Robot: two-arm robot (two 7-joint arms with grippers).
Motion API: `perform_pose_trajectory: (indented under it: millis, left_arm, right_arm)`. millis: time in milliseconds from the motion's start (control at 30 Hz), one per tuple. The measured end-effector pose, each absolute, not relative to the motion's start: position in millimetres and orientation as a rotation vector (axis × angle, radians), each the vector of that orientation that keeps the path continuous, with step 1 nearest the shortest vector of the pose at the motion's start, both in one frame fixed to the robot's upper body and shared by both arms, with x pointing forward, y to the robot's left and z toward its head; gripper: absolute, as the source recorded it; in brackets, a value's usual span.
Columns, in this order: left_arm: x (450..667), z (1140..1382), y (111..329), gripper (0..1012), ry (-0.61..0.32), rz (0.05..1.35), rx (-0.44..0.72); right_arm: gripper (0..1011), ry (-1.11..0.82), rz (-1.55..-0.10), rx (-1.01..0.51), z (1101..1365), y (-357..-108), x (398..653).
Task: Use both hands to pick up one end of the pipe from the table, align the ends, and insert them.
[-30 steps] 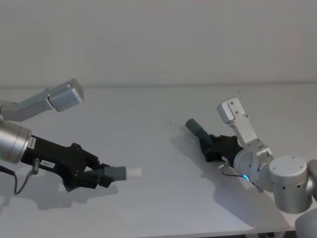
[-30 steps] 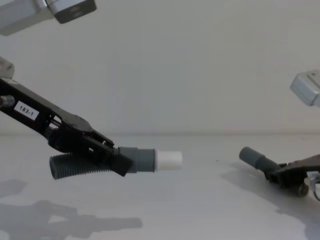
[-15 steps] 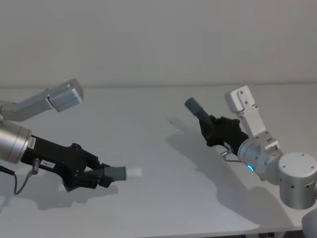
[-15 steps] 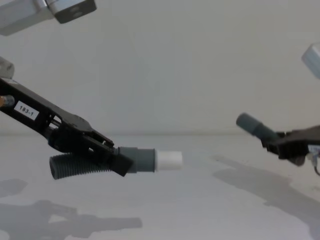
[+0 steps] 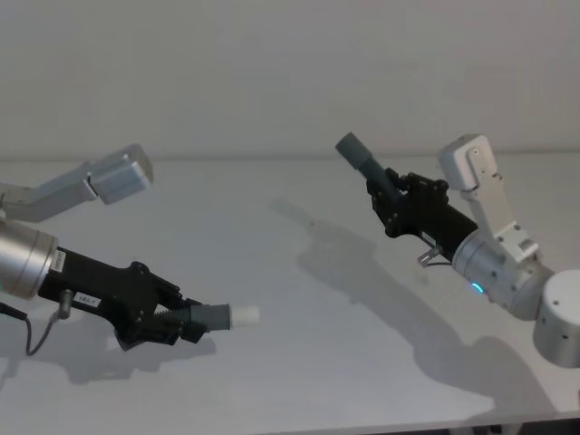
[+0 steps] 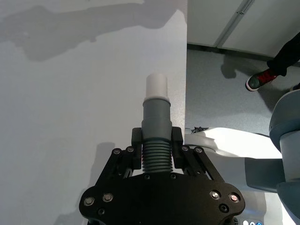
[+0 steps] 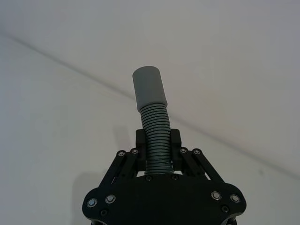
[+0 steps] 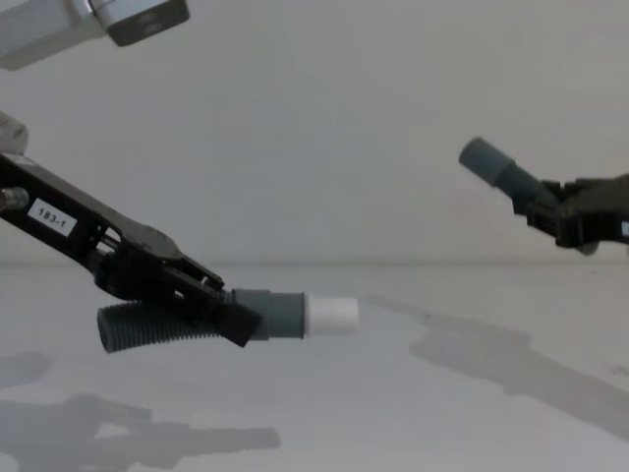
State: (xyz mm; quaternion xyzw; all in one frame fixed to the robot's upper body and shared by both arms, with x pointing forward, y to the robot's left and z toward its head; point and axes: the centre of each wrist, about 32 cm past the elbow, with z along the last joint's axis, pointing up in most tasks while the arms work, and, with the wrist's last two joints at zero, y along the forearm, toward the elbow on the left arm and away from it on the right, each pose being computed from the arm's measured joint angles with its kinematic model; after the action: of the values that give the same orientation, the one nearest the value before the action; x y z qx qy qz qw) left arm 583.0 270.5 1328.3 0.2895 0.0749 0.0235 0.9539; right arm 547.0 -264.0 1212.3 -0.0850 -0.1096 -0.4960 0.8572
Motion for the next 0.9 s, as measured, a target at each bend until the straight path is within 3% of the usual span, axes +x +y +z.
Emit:
perform_pose_trajectory:
  millis: [900]
  left_arm:
    - [583, 1328, 271, 328, 0.152, 0.048, 0.588]
  right_arm:
    - [267, -0.644, -0.626, -0.033, 1223, -331, 562]
